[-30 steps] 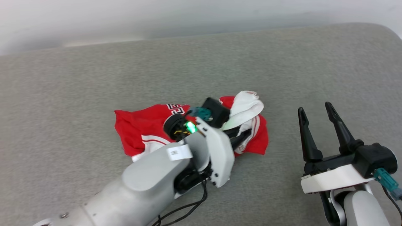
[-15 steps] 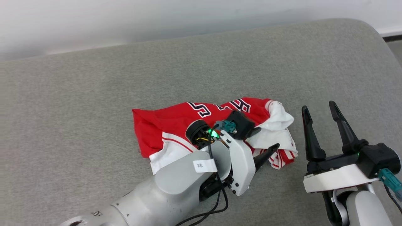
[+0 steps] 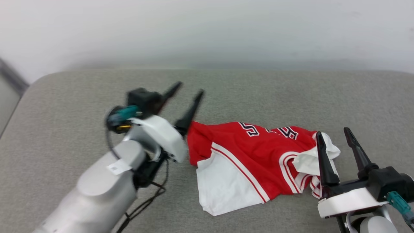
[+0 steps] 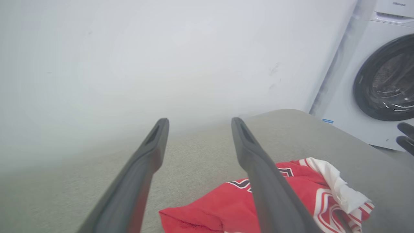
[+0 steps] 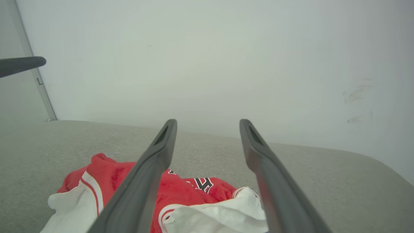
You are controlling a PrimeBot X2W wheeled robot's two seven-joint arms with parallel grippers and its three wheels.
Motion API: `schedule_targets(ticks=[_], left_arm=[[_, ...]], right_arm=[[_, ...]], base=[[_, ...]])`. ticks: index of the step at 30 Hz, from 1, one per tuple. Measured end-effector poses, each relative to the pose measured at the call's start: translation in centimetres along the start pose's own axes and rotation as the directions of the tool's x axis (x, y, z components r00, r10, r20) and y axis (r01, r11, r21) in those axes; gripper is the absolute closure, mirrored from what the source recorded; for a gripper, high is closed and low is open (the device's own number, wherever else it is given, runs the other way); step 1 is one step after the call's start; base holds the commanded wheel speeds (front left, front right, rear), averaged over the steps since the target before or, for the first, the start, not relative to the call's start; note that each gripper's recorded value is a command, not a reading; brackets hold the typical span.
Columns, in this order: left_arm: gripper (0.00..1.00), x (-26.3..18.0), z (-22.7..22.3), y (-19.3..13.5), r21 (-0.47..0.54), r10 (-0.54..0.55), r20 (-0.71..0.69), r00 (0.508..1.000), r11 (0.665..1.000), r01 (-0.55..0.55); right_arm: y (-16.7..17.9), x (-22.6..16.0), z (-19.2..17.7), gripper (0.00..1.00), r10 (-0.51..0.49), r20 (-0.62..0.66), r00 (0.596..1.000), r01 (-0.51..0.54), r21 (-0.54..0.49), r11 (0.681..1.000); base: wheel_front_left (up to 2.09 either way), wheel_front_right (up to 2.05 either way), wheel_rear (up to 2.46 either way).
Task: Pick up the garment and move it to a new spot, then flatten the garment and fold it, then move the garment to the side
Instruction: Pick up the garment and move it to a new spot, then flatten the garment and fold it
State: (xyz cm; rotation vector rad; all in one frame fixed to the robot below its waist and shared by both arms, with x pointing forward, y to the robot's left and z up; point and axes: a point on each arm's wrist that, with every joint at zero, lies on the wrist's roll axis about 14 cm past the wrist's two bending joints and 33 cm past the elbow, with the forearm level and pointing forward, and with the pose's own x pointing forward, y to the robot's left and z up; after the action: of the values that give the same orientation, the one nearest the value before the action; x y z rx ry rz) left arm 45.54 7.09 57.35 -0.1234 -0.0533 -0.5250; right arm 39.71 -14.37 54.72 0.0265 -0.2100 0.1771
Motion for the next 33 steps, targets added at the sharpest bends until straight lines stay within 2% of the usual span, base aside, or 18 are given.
schedule_targets(ticks=[2,4,9,14,23,33], left_arm=[[0.00,-2.1,2.4,2.7,0.021,0.094,0.080,0.992,0.995,-0.096],[0.00,-4.9,2.4,4.5,0.031,0.173,0.102,0.980,0.984,-0.177],[0.00,-9.9,2.2,5.4,0.028,0.270,0.150,0.951,0.961,-0.277],[0.00,-12.7,0.1,3.6,-0.029,0.306,0.138,0.942,0.952,-0.305],[0.00,-14.2,-1.6,0.7,-0.082,0.314,0.134,0.940,0.949,-0.306],[0.00,-14.0,-2.0,0.4,-0.086,0.300,0.138,0.944,0.953,-0.291]], right_arm=[[0.9,0.2,0.2,0.00,0.026,0.007,1.000,-0.026,-0.003,1.000],[1.6,0.3,0.4,0.00,0.046,0.012,0.999,-0.046,-0.005,0.999],[2.4,0.1,0.6,0.00,0.069,0.015,0.998,-0.069,-0.004,0.998],[2.4,-0.5,0.5,0.00,0.068,0.009,0.998,-0.068,-0.001,0.998],[2.0,-1.2,0.3,0.00,0.053,0.001,0.999,-0.053,0.013,0.999],[1.8,-1.3,0.3,0.00,0.045,0.001,0.999,-0.045,0.019,0.999]], base=[[0.00,0.00,0.00],[0.00,0.00,0.00],[0.00,0.00,0.00],[0.00,0.00,0.00],[0.00,0.00,0.00],[0.00,0.00,0.00]])
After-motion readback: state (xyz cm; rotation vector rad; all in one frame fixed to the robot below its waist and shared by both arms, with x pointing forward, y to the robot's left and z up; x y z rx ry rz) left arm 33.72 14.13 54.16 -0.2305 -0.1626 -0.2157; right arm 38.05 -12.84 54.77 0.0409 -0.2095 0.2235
